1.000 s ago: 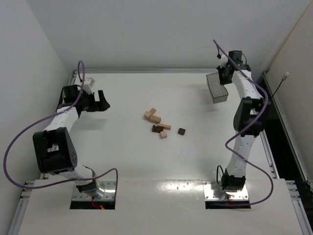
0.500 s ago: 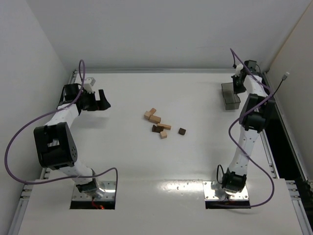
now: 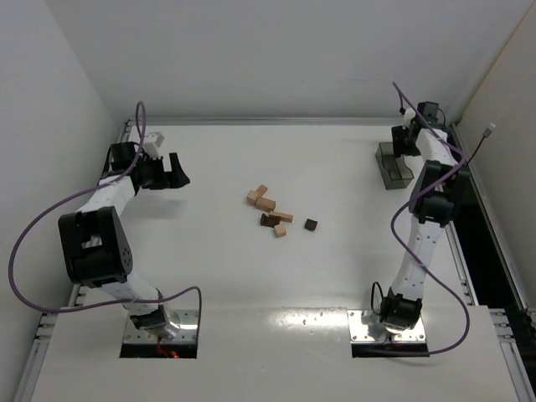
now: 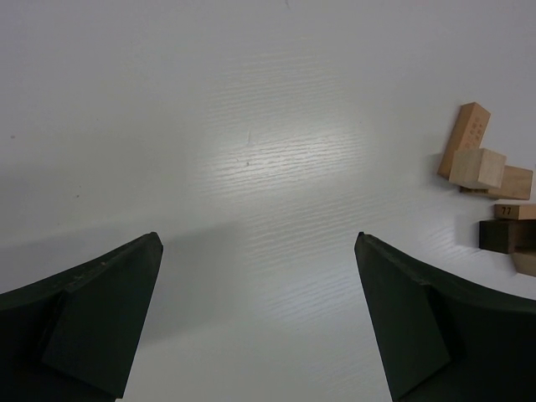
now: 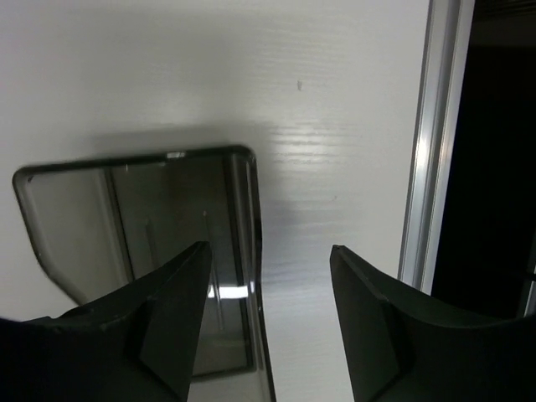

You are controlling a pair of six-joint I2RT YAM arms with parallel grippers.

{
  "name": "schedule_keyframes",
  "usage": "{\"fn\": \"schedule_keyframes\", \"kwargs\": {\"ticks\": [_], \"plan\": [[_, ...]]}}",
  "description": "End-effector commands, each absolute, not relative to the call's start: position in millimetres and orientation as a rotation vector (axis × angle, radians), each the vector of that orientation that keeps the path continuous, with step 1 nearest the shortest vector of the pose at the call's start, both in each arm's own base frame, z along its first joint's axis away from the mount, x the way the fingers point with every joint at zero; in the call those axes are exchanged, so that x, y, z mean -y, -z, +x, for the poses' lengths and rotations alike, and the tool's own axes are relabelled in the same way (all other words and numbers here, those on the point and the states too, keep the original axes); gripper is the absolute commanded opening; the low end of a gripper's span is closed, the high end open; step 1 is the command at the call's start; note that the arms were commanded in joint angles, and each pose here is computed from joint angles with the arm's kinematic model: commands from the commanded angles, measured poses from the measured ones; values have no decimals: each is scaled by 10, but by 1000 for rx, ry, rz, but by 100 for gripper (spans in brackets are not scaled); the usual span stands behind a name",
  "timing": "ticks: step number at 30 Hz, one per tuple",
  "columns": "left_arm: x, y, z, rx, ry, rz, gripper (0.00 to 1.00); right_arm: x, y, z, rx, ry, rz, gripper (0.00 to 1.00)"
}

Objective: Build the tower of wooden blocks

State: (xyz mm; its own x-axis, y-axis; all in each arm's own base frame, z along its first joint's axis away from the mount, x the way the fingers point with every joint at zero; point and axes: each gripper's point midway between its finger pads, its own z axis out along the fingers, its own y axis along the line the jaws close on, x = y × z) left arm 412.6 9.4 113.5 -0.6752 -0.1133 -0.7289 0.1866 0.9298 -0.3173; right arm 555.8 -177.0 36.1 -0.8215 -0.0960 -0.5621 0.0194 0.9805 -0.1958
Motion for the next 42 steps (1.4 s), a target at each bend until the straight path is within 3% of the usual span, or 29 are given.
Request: {"fn": "schedule_keyframes", "kwargs": {"ticks": [1, 7, 12, 16, 20, 28, 32, 36, 42], "plan": [[-40, -1305, 4231, -2209, 485, 100, 100, 1700, -1101, 5654, -2355, 261, -79, 56], [-14, -1375, 4180, -2176, 482, 116, 100, 761, -1881, 5288, -2209, 66, -260, 59], [55, -1338, 4105, -2185, 511, 82, 100, -195, -2346, 4667, -2036, -97, -553, 59], [175, -1313, 4016, -2205, 493, 134, 100, -1243, -2073, 4116, -1977, -307, -923, 59], [325, -1368, 3943, -2212, 464, 212, 100, -1816, -1751, 3728, -1927, -389, -1188, 58], [656, -1482, 3895, -2193, 340, 389, 100, -2465, -1284, 4068, -1969, -377, -1254, 50], [820, -1457, 3897, -2204, 296, 475, 100, -2546, -1251, 4467, -2032, -309, -1055, 38], [967, -1486, 3945, -2185, 303, 514, 100, -2525, -1143, 4854, -2102, -226, -811, 16], [1390, -1418, 4166, -2203, 350, 547, 100, -2477, -1090, 5027, -2105, -1, -686, 8]]}}
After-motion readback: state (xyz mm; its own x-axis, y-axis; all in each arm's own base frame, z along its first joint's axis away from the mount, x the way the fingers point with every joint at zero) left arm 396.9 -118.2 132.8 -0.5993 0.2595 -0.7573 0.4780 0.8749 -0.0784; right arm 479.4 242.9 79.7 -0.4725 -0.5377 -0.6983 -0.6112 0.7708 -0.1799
